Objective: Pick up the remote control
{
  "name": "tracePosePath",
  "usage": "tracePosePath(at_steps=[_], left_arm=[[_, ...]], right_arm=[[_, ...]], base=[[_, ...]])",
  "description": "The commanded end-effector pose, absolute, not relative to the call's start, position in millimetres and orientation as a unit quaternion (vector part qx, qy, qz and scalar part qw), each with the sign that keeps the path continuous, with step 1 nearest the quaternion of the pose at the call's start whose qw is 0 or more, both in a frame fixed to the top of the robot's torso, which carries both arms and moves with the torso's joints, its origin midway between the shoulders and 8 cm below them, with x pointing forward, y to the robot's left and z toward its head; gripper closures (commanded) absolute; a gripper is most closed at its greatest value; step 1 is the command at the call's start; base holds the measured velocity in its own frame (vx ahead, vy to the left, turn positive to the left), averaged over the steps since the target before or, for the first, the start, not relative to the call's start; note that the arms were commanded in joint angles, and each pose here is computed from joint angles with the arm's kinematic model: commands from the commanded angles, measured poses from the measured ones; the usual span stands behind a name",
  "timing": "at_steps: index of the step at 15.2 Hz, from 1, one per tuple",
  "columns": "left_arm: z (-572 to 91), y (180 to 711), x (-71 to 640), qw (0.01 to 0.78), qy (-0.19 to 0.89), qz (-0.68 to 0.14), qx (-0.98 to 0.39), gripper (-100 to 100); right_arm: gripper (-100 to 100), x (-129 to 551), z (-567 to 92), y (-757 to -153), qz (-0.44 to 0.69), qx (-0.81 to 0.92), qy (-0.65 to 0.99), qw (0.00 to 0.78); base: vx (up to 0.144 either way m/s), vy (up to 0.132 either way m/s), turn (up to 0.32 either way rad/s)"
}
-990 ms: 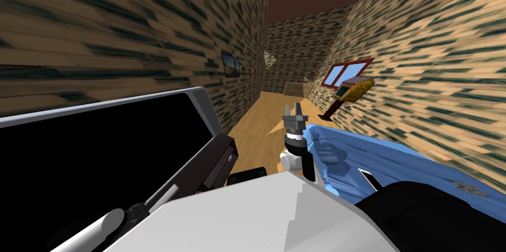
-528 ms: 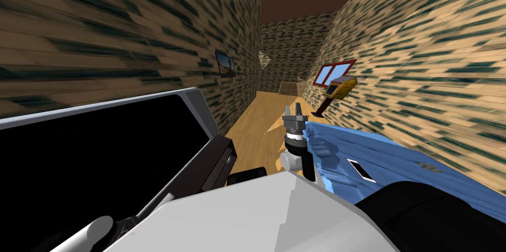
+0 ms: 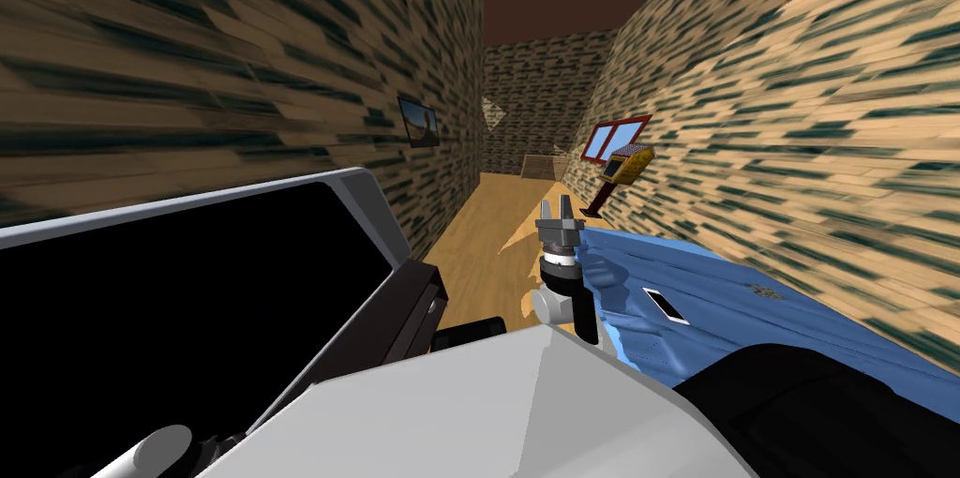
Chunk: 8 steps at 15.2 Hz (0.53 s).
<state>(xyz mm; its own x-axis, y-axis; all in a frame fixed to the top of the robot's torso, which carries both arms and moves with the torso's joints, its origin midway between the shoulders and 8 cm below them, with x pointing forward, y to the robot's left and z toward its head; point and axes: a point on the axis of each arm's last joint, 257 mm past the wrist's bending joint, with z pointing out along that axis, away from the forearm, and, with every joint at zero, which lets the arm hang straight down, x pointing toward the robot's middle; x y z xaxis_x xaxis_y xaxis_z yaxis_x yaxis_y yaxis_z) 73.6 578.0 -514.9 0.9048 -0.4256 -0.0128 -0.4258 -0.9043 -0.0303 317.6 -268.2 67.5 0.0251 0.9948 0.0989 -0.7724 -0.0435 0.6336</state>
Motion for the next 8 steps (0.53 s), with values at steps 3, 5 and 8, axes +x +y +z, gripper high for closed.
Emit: tracePosePath(at_steps=[3,5,8], left_arm=[[-524.2,570.2,69.2,0.007,0.212,0.006,-0.977,-100],[-531.0,565.9,69.5,0.007,0.212,0.005,-0.977,-100],[-531.1,566.6,68.6,0.007,0.212,0.006,-0.977,100]], right_arm=[[0,317.6,67.5,-268.2,0.668,0.274,0.203,0.661],[0,317.6,67.5,-268.2,0.668,0.274,0.203,0.661],[0,317.6,67.5,-268.2,0.668,0.274,0.203,0.661]], base=[[0.003,0.030,-0.047],[-0.003,0.002,-0.010],[-0.001,0.001,-0.004]])
